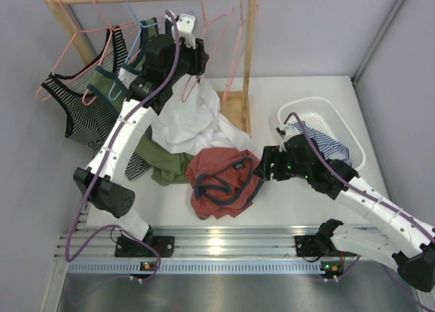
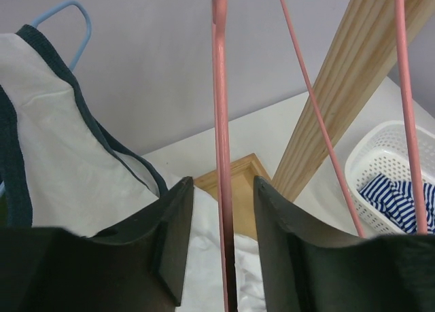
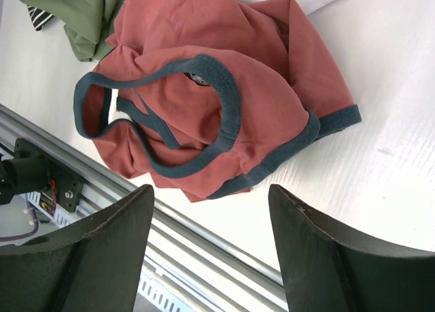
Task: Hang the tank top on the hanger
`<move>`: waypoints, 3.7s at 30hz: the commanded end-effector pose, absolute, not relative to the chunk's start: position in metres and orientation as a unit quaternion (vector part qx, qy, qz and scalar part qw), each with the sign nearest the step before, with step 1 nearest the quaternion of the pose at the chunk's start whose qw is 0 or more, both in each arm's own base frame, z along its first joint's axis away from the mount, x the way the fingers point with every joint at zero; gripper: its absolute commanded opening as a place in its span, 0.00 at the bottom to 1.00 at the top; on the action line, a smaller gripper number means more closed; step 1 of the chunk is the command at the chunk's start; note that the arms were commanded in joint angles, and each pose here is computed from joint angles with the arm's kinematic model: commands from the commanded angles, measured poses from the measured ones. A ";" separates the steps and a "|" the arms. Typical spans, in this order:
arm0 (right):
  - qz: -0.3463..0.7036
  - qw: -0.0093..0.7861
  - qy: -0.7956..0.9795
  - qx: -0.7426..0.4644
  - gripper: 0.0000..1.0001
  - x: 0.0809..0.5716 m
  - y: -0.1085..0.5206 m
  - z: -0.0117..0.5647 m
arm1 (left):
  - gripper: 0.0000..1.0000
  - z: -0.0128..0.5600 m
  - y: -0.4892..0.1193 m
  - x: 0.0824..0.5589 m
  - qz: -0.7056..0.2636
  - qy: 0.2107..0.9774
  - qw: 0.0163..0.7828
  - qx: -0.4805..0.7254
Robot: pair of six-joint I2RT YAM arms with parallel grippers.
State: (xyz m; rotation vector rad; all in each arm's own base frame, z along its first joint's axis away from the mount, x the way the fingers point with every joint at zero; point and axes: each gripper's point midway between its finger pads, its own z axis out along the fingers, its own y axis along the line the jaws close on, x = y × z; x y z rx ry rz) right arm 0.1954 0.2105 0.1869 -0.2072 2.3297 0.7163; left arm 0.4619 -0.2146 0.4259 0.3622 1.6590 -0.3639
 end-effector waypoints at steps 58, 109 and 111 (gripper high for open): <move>0.276 0.354 0.890 -0.083 0.60 0.201 0.210 0.189 | 0.00 0.525 -0.179 0.417 -0.142 0.603 0.775 0.127; 0.236 0.356 0.904 -0.021 0.40 0.209 0.235 0.161 | 0.00 0.316 -0.180 0.178 -0.326 0.805 0.427 0.253; 0.222 0.358 0.907 -0.018 0.40 0.212 0.240 0.158 | 0.00 0.312 -0.180 0.175 -0.320 0.810 0.420 0.254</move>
